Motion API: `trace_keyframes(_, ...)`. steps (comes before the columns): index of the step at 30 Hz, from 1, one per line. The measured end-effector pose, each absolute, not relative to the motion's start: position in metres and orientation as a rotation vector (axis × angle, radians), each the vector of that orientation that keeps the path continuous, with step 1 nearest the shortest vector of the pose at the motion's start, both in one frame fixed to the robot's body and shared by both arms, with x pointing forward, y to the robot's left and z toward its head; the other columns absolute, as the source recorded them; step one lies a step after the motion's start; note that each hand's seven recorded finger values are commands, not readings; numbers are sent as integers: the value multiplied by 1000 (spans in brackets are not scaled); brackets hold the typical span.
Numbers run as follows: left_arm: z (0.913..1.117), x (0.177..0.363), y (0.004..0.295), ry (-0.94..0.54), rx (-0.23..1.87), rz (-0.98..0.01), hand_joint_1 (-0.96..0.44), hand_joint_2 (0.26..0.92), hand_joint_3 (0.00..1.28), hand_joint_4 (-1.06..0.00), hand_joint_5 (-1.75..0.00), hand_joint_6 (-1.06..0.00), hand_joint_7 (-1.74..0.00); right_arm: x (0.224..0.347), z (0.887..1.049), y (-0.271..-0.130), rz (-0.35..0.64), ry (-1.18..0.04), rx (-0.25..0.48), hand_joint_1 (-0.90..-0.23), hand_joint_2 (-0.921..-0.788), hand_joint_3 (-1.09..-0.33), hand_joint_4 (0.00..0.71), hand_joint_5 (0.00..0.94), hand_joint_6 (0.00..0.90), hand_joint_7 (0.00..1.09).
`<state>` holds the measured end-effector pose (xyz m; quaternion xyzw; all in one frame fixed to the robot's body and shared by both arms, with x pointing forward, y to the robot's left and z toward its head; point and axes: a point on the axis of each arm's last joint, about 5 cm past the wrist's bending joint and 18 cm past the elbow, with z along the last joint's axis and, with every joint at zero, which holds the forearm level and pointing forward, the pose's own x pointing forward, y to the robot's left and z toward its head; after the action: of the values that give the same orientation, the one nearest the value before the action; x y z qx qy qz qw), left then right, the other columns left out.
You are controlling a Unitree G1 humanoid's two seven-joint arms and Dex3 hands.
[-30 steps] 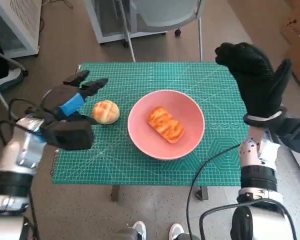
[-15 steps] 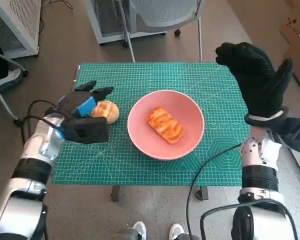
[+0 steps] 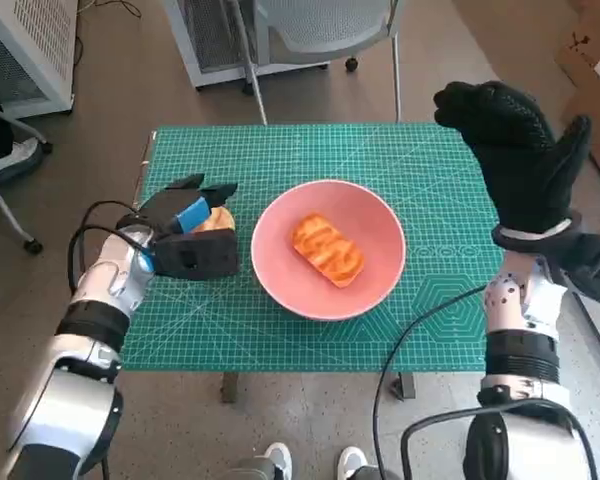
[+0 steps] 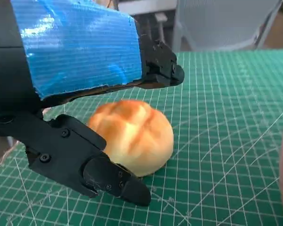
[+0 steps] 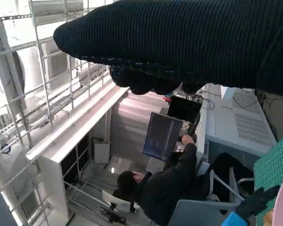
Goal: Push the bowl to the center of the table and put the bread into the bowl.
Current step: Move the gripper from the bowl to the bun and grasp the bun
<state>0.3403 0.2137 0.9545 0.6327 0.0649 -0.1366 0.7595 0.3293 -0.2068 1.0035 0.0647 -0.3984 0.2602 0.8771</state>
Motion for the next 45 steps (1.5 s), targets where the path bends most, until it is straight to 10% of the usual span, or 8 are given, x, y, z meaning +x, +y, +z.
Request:
trace_keyframes(27, 941, 339, 211, 236, 1413, -201, -101, 853, 17, -541, -35, -702, -54, 326, 1007, -208, 534, -853, 124, -654, -921, -742, 308, 0, 406, 0)
trace_keyframes(30, 940, 339, 211, 232, 1427, -187, 205, 899, 123, -555, -918, -763, -65, 326, 1007, -208, 534, -853, 123, -655, -921, -741, 307, 0, 405, 0)
trace_keyframes(33, 939, 339, 210, 220, 1446, -176, 306, 914, 150, -569, -1200, -815, -81, 325, 1006, -208, 533, -851, 122, -655, -921, -741, 307, 0, 405, 0)
trace_keyframes(35, 939, 339, 210, 211, 1455, -170, 125, 918, 164, -571, -1279, -633, -758, 325, 1006, -208, 533, -851, 121, -655, -921, -741, 307, 0, 404, 0)
trace_keyframes(37, 938, 339, 210, 202, 1465, -164, 64, 919, 158, -581, -1297, -587, -972, 324, 1005, -208, 533, -850, 120, -655, -921, -742, 306, 0, 404, 0)
trace_keyframes(45, 938, 338, 210, 178, 1480, -157, 4, 921, 100, -593, -1259, -654, -1130, 323, 1006, -208, 534, -855, 115, -652, -921, -745, 304, 0, 404, 0)
